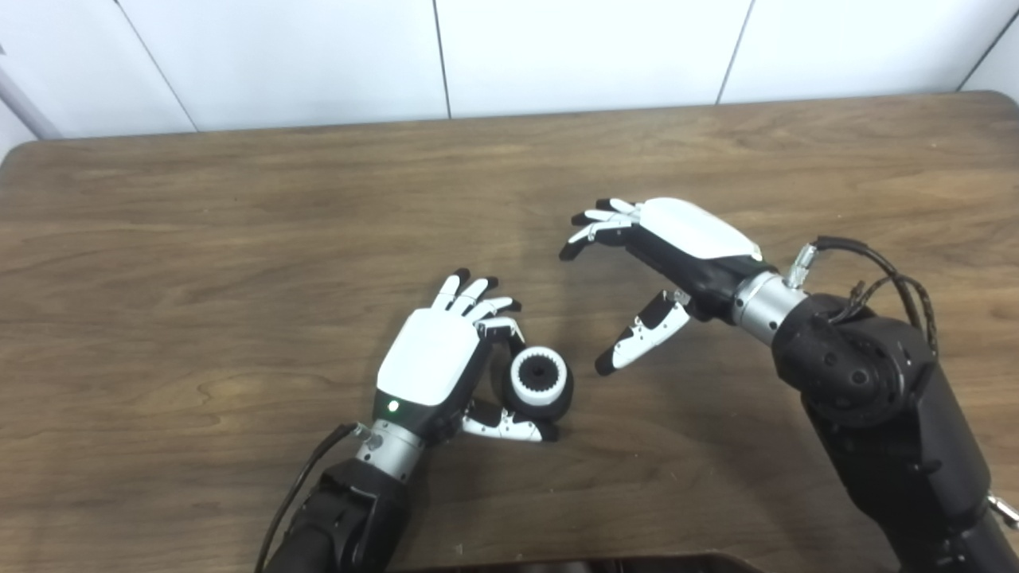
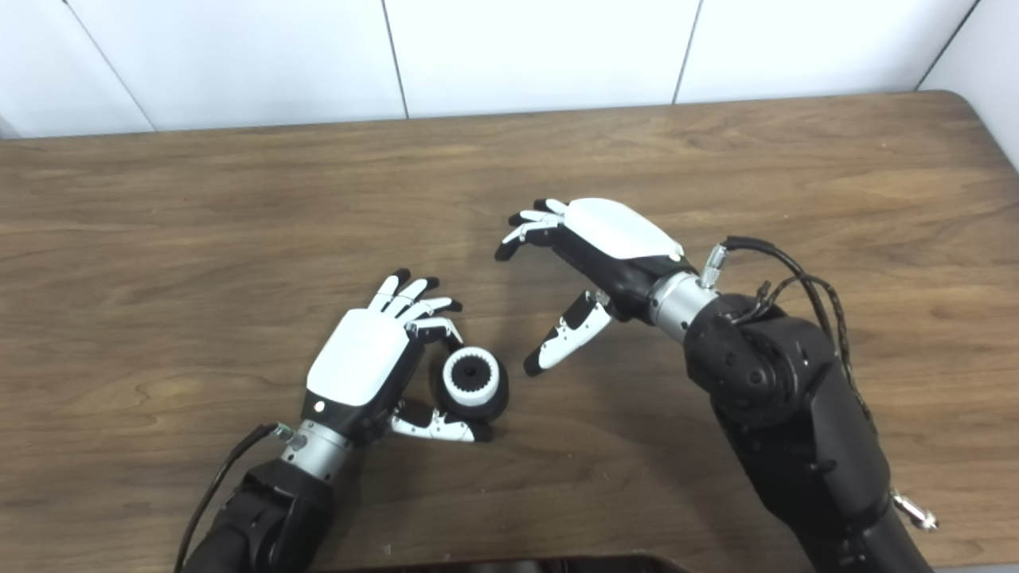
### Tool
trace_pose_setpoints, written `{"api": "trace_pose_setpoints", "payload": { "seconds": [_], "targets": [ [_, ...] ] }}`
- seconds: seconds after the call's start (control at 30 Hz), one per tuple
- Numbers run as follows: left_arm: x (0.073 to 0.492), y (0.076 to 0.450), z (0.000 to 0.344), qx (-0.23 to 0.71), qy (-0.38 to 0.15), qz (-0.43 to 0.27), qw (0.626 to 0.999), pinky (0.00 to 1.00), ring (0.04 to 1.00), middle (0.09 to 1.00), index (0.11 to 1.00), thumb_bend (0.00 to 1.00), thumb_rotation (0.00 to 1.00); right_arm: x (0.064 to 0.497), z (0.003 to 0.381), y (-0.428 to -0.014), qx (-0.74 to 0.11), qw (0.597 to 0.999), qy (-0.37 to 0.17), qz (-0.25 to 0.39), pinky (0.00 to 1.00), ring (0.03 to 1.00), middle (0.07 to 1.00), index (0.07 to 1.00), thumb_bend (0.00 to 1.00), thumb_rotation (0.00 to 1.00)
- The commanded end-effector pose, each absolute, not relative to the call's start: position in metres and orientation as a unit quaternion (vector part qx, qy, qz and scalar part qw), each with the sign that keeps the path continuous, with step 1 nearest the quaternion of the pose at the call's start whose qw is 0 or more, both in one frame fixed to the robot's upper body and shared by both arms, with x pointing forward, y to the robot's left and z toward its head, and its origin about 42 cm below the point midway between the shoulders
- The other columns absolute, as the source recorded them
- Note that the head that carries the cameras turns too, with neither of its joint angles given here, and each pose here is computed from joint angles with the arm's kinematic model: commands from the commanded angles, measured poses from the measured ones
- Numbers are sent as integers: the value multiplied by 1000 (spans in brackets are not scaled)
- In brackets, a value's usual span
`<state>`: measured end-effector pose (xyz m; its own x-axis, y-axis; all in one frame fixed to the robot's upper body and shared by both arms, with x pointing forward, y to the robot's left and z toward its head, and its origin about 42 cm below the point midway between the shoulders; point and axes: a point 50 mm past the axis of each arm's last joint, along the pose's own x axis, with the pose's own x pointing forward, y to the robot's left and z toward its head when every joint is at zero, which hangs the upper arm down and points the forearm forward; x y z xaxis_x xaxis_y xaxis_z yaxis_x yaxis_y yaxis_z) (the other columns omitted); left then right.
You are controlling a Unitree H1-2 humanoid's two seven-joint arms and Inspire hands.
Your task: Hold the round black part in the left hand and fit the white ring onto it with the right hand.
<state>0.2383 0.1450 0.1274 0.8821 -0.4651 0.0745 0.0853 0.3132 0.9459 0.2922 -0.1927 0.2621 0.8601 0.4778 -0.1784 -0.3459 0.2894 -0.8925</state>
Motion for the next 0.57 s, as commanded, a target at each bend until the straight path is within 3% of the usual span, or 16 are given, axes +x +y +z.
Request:
{"api": "trace_pose_setpoints", "payload": {
  "seconds": [0.0, 0.13, 0.33, 0.53],
  "targets": [
    [240, 147, 132, 571, -158, -185, 784, 1000, 947, 850, 657, 872, 339, 294, 281, -193, -546, 798, -98, 237, 1000, 986, 923, 779, 1000, 275],
    [242, 149, 136, 571, -145, -193, 785, 1000, 966, 886, 742, 983, 399, 293, 278, -193, -543, 801, -96, 233, 1000, 984, 919, 776, 1000, 279],
    [244, 152, 141, 555, -145, -188, 797, 1000, 968, 896, 637, 989, 370, 294, 274, -193, -546, 799, -91, 233, 1000, 987, 927, 776, 1000, 299],
    [247, 155, 151, 546, -149, -183, 804, 1000, 962, 876, 606, 969, 366, 295, 271, -192, -541, 804, -88, 230, 1000, 992, 929, 777, 1000, 298]
  ]
}}
